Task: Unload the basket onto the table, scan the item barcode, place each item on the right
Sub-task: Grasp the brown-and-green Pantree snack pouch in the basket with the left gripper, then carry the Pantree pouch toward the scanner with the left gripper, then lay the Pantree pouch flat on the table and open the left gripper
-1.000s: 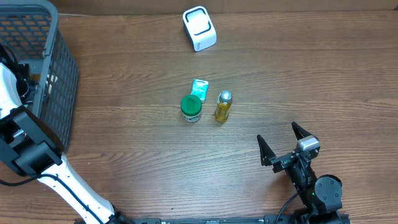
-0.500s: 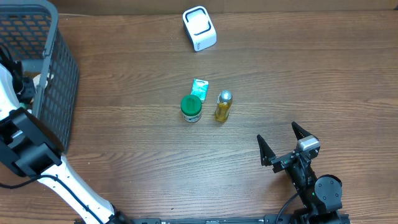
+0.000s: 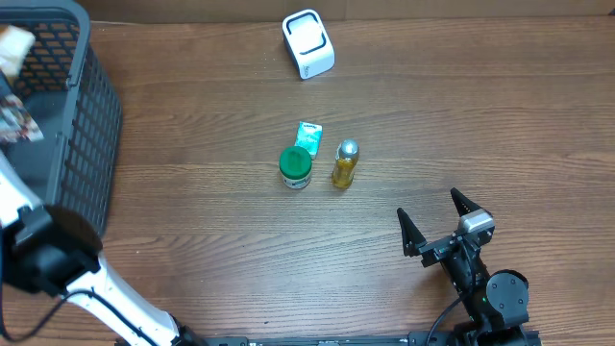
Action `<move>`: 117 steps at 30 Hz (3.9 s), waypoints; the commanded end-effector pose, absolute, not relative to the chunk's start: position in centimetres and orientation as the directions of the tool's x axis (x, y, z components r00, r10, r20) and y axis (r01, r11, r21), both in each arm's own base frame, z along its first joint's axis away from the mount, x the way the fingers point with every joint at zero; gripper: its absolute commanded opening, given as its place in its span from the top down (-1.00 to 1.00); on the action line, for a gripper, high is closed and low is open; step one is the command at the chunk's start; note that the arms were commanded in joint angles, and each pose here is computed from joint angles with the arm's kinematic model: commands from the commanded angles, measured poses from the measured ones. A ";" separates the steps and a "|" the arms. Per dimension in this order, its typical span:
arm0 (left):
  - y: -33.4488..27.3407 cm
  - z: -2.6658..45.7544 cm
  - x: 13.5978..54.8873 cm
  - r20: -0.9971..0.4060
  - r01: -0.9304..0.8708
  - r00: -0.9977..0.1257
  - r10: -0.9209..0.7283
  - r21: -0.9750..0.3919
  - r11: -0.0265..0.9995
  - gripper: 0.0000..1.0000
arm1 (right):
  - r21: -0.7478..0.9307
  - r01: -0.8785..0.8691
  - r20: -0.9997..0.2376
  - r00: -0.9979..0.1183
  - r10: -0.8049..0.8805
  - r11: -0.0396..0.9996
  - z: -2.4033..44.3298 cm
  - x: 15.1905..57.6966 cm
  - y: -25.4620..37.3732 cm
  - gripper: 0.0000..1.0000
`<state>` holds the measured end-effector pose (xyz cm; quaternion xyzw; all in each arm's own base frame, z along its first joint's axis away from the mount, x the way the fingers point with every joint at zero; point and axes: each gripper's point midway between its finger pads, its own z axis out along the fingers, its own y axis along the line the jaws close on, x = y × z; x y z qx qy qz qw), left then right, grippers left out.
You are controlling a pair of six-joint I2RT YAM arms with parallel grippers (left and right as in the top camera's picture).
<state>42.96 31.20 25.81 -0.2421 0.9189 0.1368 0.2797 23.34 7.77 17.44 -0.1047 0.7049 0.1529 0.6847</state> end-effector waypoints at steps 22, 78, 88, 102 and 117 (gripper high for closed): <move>6.3 44.7 33.2 -0.744 -0.154 -0.595 -0.303 -0.265 0.952 0.92 | 0.075 -0.353 -0.997 -0.042 0.064 0.933 17.2 23.4 7.7 -1.00; -11.4 5.0 33.0 -0.048 -0.317 -0.947 -0.319 -0.048 0.947 0.67 | 0.075 -0.352 -0.997 -0.042 0.064 0.933 17.2 23.4 7.7 -1.00; -12.9 5.1 32.6 -0.006 -0.242 -0.970 -0.245 -0.124 0.962 -0.49 | 0.075 -0.353 -0.997 -0.042 0.064 0.933 17.2 23.4 7.7 -1.00; -8.7 13.4 38.0 -0.197 -0.184 -0.962 -0.190 -0.049 0.982 -0.85 | 0.075 -0.353 -0.997 -0.042 0.064 0.933 17.2 23.4 7.7 -1.00; -1.6 15.2 40.8 -0.294 -0.320 -0.905 -0.308 -0.007 0.948 -1.00 | 0.075 -0.352 -0.997 -0.042 0.064 0.933 17.2 23.4 7.7 -1.00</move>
